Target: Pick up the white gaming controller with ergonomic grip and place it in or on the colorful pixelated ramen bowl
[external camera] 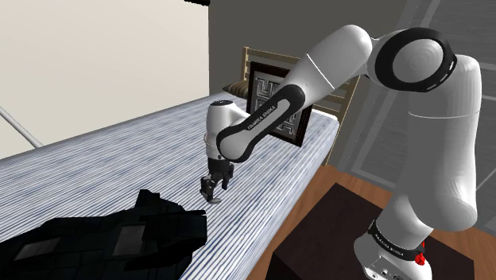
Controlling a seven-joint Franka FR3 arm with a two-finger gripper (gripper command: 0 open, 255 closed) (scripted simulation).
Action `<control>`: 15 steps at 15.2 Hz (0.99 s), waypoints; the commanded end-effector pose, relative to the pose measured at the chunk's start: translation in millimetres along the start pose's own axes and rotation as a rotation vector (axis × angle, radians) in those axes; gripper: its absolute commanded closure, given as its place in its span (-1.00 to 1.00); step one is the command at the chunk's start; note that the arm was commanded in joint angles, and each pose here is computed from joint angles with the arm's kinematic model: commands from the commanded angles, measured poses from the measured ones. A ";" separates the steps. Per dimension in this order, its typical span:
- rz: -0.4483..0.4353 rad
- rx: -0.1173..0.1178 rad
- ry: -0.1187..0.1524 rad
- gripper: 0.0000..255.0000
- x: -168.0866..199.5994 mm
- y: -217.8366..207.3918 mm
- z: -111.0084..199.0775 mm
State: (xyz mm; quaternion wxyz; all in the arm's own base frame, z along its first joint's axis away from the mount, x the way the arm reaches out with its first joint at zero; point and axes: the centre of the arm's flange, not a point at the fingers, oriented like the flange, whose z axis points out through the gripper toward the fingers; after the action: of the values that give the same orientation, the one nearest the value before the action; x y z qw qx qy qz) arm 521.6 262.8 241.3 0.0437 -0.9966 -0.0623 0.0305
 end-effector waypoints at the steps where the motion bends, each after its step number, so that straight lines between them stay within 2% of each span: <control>1: 0.006 -0.003 -0.005 1.00 0.1 4.0 2.8; 8: 0.005 -0.003 -0.005 1.00 2.8 1.8 7.6; 15: 0.006 -0.003 -0.005 1.00 -1.6 1.1 -28.7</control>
State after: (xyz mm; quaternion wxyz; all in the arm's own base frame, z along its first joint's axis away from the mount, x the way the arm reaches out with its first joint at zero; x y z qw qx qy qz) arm 522.0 261.1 266.1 0.0430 -0.9967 -0.0612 0.0313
